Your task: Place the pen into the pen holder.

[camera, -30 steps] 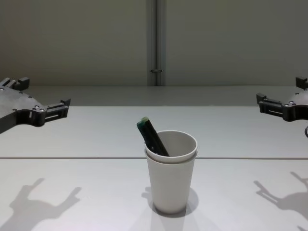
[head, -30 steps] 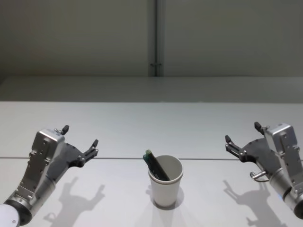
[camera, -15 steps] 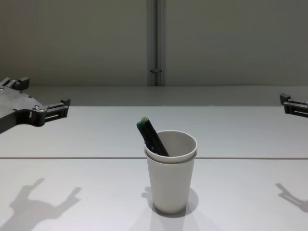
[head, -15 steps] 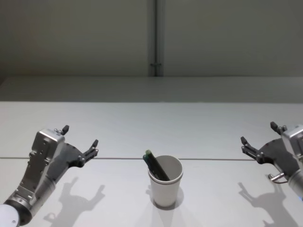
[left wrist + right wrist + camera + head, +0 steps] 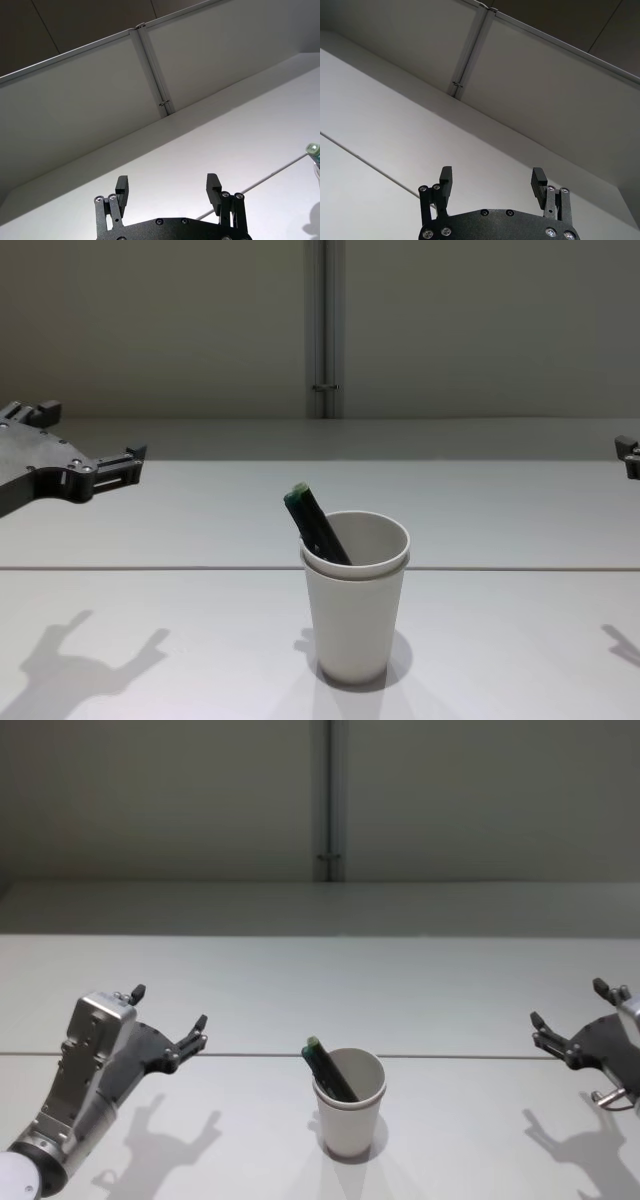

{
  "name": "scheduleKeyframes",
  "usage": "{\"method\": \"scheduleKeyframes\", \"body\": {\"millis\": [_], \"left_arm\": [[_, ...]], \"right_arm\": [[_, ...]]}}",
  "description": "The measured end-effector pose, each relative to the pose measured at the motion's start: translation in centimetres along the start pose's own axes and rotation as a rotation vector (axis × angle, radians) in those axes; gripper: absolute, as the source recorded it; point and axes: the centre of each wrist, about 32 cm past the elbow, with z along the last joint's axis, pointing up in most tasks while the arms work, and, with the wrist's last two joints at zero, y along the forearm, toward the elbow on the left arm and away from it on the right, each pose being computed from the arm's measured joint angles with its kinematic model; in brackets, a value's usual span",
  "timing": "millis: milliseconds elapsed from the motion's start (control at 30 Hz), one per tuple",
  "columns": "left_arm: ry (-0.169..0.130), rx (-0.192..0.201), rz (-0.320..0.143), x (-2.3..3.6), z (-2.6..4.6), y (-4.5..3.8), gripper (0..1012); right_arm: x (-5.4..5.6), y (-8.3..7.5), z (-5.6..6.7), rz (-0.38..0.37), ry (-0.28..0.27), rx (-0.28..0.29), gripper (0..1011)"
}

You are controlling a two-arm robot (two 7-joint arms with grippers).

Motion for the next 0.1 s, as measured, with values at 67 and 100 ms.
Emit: {"method": "scheduleKeyframes", "body": {"millis": [67,100], "left_arm": [[0.0,0.0,0.0,0.0,0.0,0.0,1001],[0.0,0.0,0.0,0.0,0.0,0.0,1001]], "right_arm": [[0.04,-0.03,-0.01,0.0,-0.001,-0.001,1001],[0.05,-0.04,-0.02,0.0,-0.001,-0.001,1001]]}}
